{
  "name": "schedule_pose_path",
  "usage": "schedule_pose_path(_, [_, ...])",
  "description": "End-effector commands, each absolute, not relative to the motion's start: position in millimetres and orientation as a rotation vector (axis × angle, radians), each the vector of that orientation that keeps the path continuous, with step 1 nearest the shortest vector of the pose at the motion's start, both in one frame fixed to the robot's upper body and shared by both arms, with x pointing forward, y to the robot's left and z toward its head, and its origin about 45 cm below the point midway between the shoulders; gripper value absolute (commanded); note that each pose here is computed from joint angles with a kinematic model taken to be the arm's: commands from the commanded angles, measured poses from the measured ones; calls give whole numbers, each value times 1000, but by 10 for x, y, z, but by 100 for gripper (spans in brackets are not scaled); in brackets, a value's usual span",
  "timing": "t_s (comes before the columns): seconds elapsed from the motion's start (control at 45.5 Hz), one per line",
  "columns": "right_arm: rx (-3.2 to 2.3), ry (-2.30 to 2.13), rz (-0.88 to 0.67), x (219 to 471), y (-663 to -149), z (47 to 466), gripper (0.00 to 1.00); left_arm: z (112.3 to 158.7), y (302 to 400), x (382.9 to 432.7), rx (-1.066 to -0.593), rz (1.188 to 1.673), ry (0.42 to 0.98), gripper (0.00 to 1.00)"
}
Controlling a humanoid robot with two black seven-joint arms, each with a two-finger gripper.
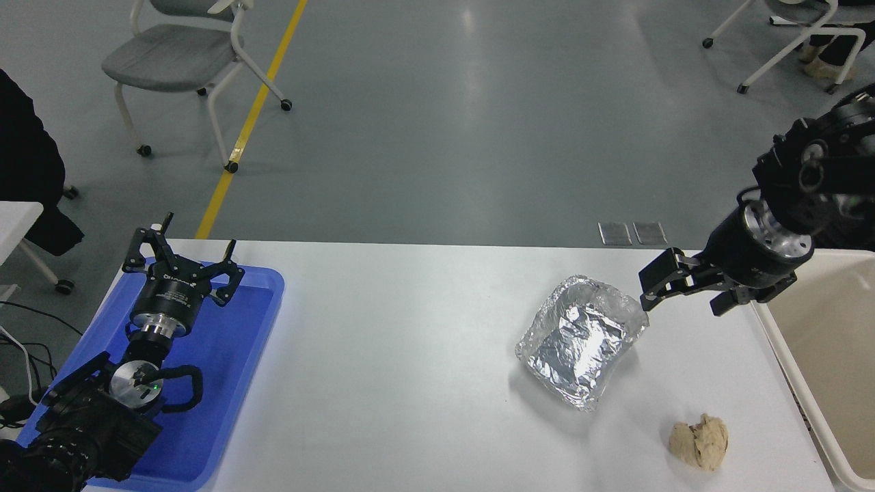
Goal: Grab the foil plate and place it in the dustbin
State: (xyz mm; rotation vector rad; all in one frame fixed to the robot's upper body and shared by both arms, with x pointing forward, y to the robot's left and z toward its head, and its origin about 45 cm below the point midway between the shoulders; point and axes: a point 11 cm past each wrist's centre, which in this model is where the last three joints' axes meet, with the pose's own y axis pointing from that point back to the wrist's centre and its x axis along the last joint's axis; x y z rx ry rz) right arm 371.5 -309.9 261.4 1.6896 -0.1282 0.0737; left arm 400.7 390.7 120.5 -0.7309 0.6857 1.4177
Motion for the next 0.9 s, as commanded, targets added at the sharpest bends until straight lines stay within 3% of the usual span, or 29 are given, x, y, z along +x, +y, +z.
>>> schedule_pose_path(0.0, [1718,-180,52,3813,-3156,2054,100,1205,3907,4007,-731,1418,686,100])
schedule_pose_path(0.352, [1679,-233,27,3718,-3243,1306,100,1213,3890,4017,-733,1413,686,100])
schedule_pose_path(0.703, [1680,-331,37,3652,-3137,862,100,1208,3898,4013,-732,1416,686,100])
schedule_pose_path(0.791, [1672,-355,41,3635,-3109,779,95,1208,3898,4013,-732,1416,686,100])
schedule_pose_path(0.879, [1664,-379,48,3623,-3104,728,68,1208,3898,4013,-732,1416,686,100])
